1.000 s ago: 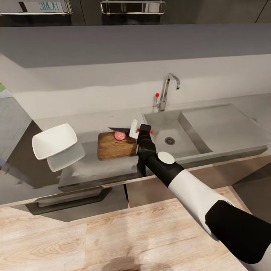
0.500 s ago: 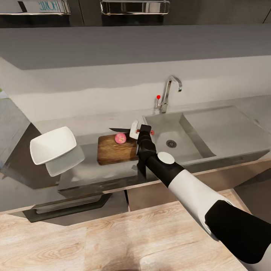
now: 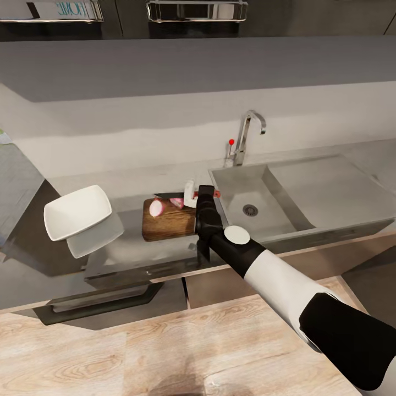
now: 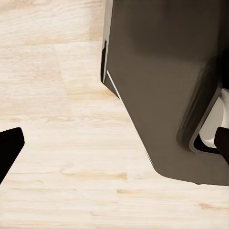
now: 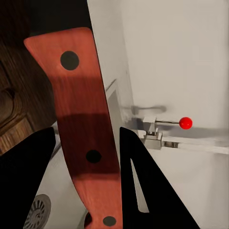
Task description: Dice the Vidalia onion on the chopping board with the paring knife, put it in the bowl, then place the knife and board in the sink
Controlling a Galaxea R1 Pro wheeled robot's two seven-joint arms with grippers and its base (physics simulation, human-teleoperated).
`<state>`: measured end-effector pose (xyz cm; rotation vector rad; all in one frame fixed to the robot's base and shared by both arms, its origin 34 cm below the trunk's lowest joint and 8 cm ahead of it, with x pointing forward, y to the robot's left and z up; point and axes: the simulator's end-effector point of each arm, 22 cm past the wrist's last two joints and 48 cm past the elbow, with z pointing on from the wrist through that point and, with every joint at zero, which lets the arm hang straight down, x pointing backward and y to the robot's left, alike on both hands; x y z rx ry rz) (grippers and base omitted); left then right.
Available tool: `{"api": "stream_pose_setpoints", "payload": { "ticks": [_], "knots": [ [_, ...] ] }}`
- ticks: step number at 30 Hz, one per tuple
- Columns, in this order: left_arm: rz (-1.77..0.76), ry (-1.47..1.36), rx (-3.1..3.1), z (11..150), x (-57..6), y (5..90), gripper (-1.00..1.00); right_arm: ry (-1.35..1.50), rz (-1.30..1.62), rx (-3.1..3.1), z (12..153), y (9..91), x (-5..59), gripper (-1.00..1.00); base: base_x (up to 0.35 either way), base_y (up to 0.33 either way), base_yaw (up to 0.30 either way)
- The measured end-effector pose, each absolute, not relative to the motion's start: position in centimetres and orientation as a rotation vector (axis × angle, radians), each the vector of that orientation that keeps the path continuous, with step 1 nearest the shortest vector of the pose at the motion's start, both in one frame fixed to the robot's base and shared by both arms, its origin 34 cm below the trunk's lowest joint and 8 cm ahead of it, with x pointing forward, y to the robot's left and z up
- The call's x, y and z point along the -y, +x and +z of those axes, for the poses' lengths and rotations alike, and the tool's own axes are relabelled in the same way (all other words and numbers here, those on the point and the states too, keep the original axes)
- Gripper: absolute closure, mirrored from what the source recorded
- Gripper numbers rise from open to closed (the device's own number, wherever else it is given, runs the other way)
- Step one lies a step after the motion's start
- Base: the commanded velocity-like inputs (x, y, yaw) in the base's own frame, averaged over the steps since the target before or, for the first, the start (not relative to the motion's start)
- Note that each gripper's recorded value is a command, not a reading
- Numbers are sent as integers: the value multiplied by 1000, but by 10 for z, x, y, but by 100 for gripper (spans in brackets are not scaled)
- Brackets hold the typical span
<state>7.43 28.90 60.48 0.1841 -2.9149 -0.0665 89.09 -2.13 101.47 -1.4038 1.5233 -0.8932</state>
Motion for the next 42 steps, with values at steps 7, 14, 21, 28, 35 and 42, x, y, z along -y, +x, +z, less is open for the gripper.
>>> {"api": "stream_pose_setpoints", "payload": {
  "ticks": [7, 14, 21, 28, 35, 42],
  "knots": [
    [-66, 184, 2915, 605, -289, 74, -100, -1404, -893, -1523, 1015, 891, 21, 100, 0, 0, 0],
    [-66, 184, 2915, 605, -289, 74, -100, -1404, -893, -1523, 1015, 891, 21, 100, 0, 0, 0],
    [-66, 184, 2915, 605, -289, 74, -100, -1404, -893, -1524, 1014, 891, 21, 100, 0, 0, 0],
    [-66, 184, 2915, 605, -289, 74, -100, -1404, -893, -1524, 1014, 891, 21, 100, 0, 0, 0],
    [-66, 184, 2915, 605, -289, 74, -100, -1405, -893, -1523, 1014, 891, 21, 100, 0, 0, 0],
    [-66, 184, 2915, 605, -289, 74, -100, -1405, -892, -1522, 1014, 891, 21, 100, 0, 0, 0]
  ]
}}
